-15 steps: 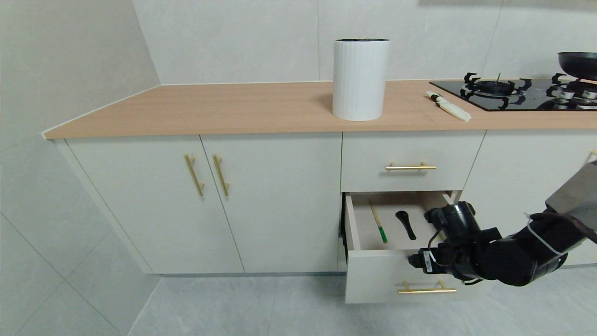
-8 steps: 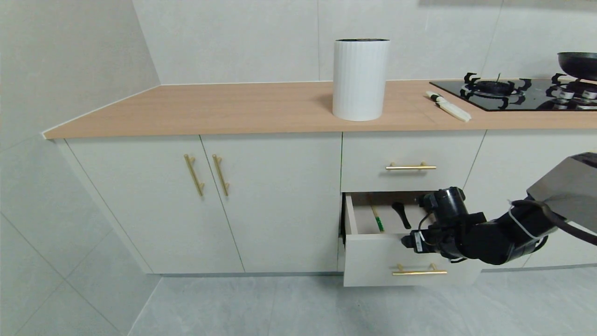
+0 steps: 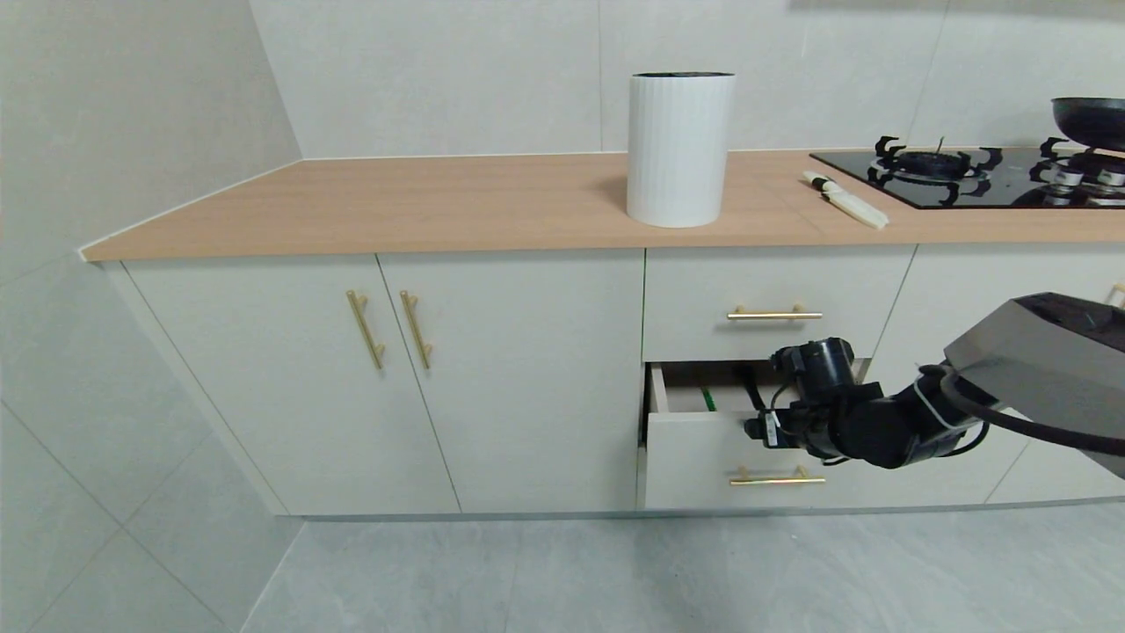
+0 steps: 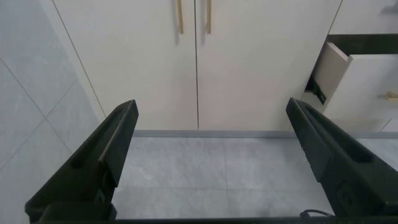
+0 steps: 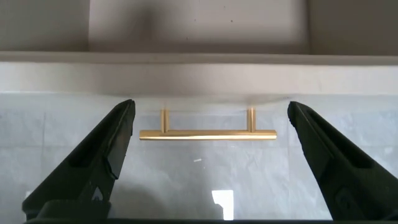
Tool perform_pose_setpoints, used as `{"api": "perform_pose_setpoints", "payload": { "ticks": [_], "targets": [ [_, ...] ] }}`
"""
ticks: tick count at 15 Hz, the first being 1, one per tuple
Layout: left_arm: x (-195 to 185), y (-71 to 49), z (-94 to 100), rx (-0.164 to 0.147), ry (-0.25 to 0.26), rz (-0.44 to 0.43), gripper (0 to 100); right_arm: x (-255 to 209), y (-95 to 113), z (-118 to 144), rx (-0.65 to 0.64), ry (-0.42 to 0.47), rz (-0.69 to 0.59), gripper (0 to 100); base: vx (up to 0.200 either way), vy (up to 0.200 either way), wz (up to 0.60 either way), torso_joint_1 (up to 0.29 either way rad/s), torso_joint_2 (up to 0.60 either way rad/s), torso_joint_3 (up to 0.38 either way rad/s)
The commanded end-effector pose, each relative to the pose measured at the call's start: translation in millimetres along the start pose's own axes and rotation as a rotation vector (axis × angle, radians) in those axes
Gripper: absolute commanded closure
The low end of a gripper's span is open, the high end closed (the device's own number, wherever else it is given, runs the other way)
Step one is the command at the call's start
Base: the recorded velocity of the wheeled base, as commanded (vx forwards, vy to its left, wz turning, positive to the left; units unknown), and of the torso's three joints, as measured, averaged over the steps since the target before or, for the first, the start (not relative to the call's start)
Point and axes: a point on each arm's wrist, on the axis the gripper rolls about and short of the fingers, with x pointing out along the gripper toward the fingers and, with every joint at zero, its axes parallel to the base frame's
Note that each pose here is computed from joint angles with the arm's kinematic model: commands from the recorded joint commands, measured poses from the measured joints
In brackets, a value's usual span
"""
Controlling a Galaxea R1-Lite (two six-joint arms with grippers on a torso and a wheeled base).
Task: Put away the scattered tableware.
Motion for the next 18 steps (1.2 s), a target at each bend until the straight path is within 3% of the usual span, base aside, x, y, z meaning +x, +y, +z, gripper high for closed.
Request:
{"api": "perform_pose_setpoints", "payload": {
  "ticks": [1, 8, 18],
  "targets": [
    [0.0, 0.0, 0.0, 0.000, 0.000, 0.002, 0, 12.1, -2.0, 2.3, 0.010, -0.010, -0.008, 0, 0.000, 0.000, 0.00, 0.000, 0.00, 0.000],
    [0.0, 0.0, 0.0, 0.000, 0.000, 0.001, 0, 35.4, -16.2, 18.4, 0.062, -0.073, -0.034, 0, 0.000, 0.000, 0.00, 0.000, 0.00, 0.000],
    [0.0, 0.0, 0.0, 0.000, 0.000, 0.001, 0, 61.0, -20.4, 17.8, 0.098, -0.171, -0.032, 0, 0.000, 0.000, 0.00, 0.000, 0.00, 0.000]
  ]
}}
